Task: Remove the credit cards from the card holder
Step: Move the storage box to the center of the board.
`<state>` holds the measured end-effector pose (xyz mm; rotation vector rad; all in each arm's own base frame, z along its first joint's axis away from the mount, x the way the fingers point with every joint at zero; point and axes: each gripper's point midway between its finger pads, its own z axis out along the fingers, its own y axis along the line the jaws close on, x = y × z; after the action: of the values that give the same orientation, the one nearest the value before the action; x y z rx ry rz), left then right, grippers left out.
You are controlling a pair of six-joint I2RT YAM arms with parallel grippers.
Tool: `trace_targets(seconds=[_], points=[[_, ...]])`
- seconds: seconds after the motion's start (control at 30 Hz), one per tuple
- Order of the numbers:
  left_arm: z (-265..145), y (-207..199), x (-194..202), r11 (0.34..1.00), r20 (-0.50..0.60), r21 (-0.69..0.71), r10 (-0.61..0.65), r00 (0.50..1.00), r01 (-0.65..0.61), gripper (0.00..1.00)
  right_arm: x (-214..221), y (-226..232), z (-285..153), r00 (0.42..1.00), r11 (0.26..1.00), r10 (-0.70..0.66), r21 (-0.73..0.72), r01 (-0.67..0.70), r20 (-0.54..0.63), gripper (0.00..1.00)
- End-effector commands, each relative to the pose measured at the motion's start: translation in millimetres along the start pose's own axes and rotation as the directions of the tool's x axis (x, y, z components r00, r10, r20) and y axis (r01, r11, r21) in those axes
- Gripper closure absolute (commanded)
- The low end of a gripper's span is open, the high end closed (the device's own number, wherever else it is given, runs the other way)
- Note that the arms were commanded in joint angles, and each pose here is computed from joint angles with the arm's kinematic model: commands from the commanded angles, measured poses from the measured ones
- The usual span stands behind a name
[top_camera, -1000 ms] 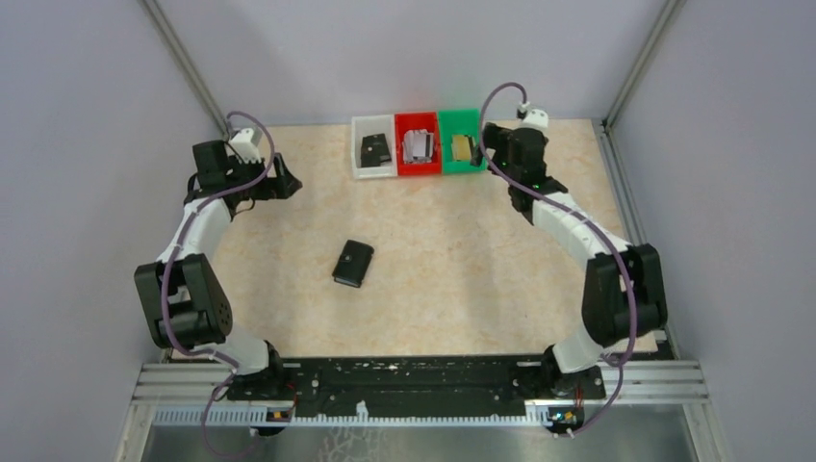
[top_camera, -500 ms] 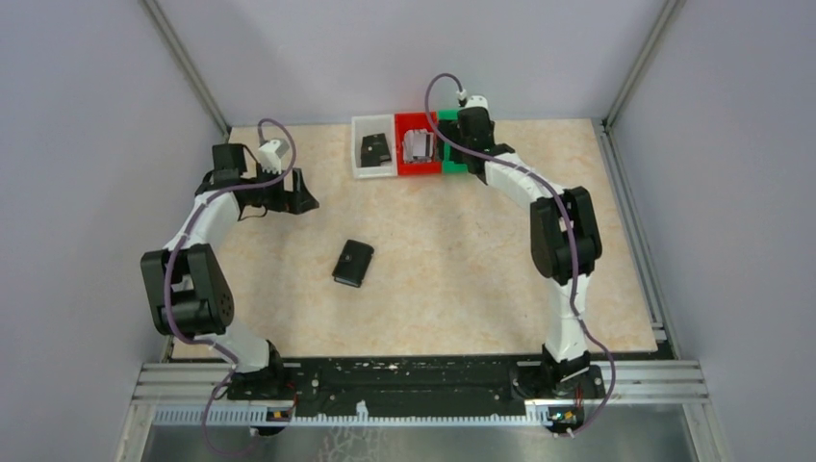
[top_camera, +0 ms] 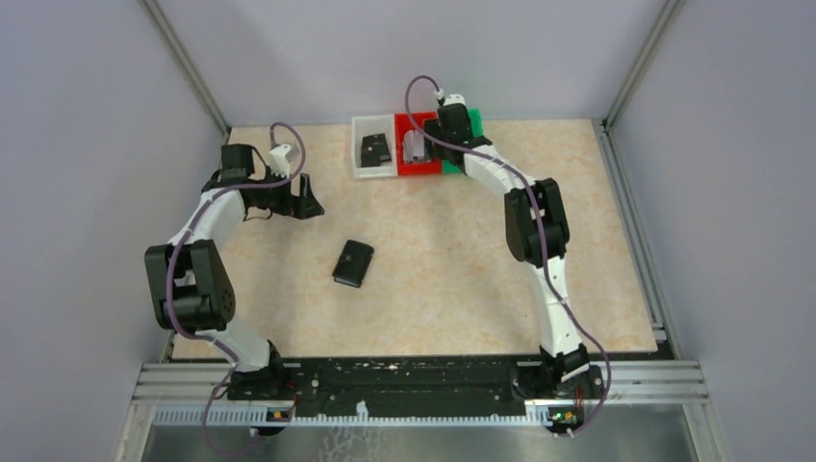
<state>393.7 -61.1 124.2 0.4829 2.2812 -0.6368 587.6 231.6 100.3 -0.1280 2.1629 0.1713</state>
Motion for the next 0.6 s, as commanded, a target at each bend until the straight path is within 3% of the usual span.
trace_targets(seconds=[0.0,0.17,0.57], points=[[-2.5,-8.9,-9.4,0.998,0.011,0.045,0.038,0.999,-0.038,0.01,-24.5,17.2,2.6,0.998,1.000,-0.021,0.001,0.021,0.057,0.34],[-2.3,-7.5,-7.5,0.998,0.001,0.038,0.049,0.999,-0.049,0.01,-19.3,27.8,2.6,0.999,1.000,-0.015,0.016,0.014,0.051,0.55],[-10.4,-14.3,8.0,0.996,-0.059,0.056,0.071,0.996,-0.068,0.01,-3.9,45.7,-26.6,0.999,0.999,-0.011,0.043,0.009,0.053,0.84]])
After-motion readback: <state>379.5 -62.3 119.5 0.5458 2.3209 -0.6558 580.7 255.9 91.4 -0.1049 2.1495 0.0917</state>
